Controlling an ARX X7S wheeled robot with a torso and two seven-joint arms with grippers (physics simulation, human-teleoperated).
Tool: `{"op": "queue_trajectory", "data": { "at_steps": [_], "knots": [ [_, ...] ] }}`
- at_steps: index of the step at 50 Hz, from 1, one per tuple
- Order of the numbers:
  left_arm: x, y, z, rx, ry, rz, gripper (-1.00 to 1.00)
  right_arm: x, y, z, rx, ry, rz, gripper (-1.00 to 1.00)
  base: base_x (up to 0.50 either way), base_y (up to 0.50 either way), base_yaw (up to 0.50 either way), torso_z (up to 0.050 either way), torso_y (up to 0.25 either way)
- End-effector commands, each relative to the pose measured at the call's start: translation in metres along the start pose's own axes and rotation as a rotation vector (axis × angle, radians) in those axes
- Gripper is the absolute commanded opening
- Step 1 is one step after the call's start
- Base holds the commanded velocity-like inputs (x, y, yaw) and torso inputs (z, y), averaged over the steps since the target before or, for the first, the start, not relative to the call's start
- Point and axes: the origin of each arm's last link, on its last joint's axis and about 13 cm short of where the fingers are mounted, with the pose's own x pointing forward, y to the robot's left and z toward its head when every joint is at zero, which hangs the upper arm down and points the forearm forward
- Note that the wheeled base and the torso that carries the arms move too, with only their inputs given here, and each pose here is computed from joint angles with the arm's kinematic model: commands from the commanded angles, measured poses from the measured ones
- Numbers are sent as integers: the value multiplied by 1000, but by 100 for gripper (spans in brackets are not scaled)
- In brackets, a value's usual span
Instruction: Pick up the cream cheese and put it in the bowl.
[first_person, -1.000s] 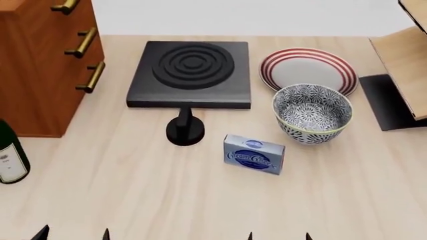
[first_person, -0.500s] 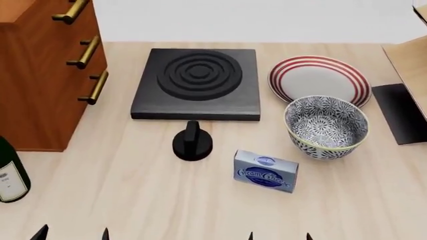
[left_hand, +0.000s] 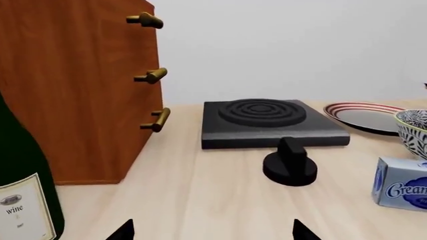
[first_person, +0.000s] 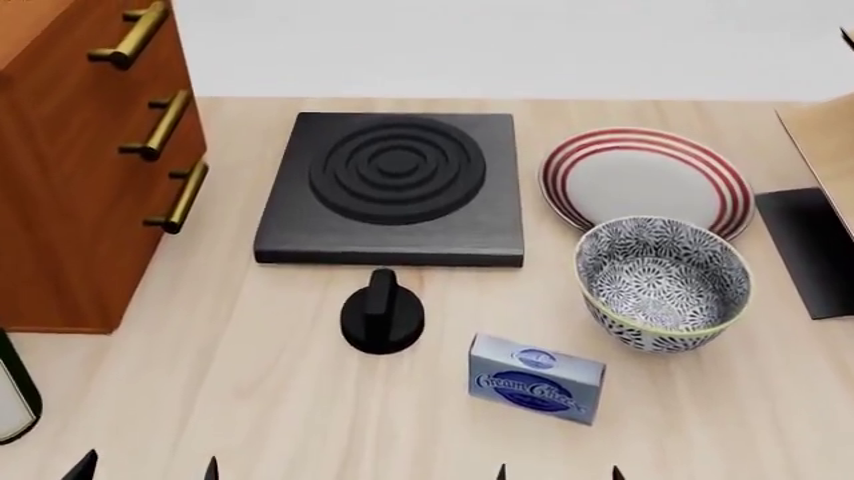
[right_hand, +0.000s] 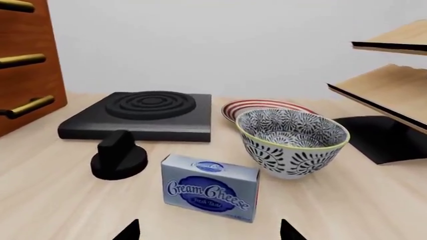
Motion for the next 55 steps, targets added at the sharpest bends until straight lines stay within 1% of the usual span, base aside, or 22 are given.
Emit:
{"op": "queue_trajectory", "data": {
  "at_steps": [1, 55],
  "knots": [
    [0, 0, 0, 0, 0, 1, 100, 0, 0, 0, -2, 0, 2, 100, 145, 0, 0, 0, 0],
    [0, 0, 0, -2, -3, 1, 100, 0, 0, 0, -3, 0, 4, 100, 144, 0, 0, 0, 0]
  ]
}}
